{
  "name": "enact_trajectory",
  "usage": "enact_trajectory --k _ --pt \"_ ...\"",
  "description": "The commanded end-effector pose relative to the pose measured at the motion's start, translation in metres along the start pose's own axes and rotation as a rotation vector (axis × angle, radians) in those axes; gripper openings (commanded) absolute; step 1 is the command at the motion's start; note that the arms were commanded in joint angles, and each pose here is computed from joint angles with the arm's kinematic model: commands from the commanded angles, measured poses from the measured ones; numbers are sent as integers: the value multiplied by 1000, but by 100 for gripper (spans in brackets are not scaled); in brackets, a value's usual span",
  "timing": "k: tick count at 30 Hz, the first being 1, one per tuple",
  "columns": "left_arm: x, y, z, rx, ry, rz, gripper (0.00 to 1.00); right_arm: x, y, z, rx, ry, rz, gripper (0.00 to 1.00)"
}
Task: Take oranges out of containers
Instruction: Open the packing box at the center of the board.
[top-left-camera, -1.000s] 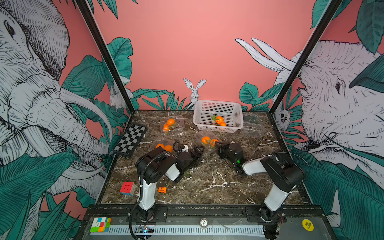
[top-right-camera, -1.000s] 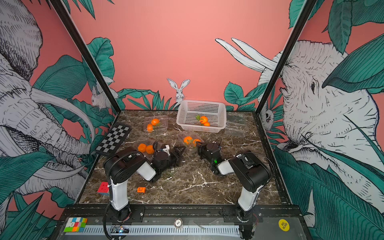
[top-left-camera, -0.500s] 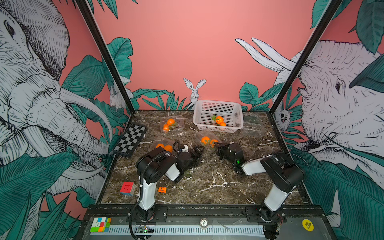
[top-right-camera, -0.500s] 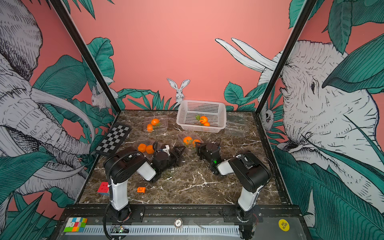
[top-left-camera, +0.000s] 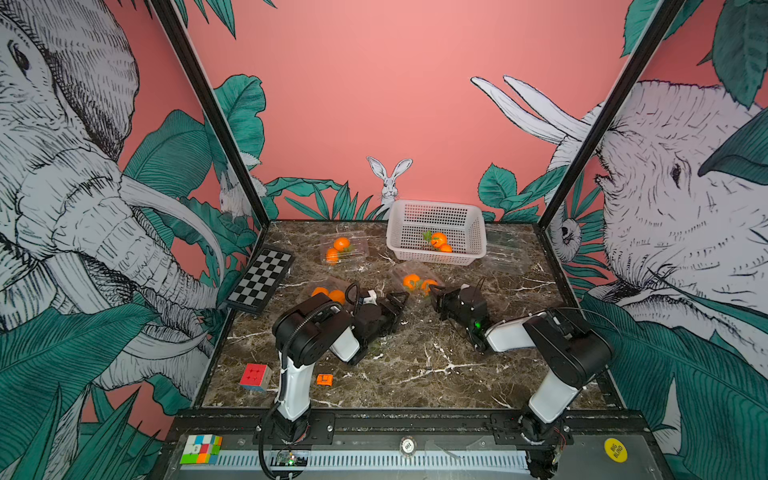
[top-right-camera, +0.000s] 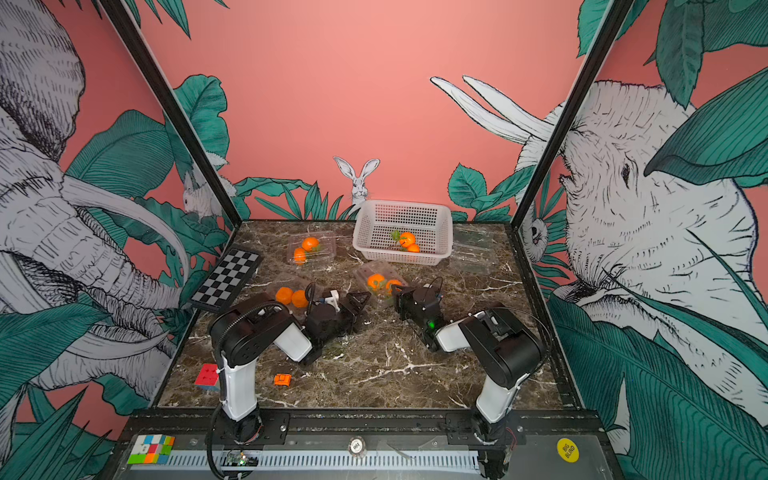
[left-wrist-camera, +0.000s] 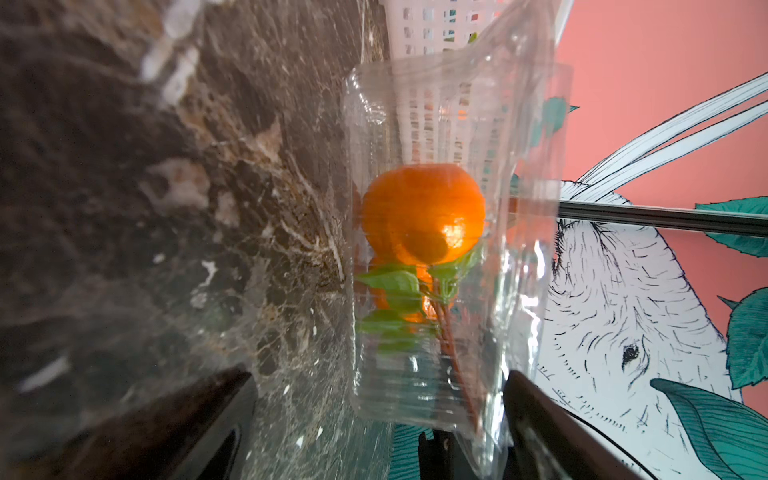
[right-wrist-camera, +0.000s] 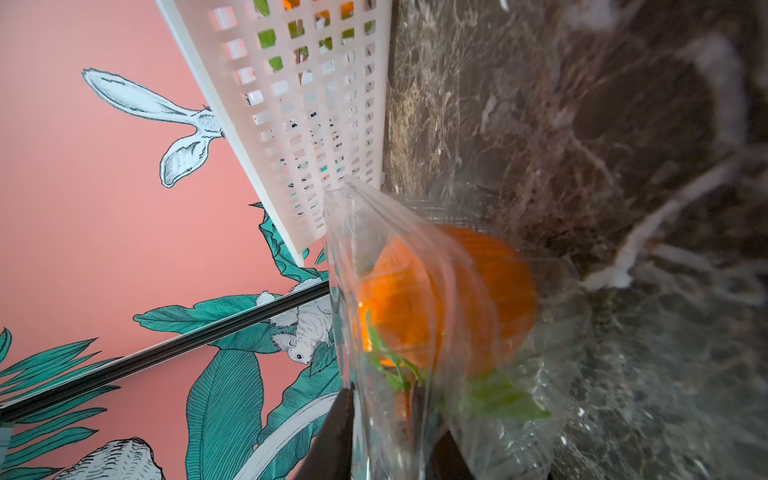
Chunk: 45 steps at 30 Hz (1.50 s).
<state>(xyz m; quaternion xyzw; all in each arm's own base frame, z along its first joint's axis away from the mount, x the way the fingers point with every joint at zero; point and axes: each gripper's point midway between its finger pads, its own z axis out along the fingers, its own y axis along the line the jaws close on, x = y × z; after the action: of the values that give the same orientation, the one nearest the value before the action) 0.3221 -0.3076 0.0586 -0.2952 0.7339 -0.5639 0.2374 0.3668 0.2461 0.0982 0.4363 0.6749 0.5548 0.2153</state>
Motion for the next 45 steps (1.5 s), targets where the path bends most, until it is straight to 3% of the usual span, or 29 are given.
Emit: enact_trajectory --k 1,45 --pt "3 54 -7 -174 -2 -8 94 12 20 -3 -60 42 -11 25" --pt "2 66 -9 -201 -10 -10 94 26 23 -12 -104 126 -29 22"
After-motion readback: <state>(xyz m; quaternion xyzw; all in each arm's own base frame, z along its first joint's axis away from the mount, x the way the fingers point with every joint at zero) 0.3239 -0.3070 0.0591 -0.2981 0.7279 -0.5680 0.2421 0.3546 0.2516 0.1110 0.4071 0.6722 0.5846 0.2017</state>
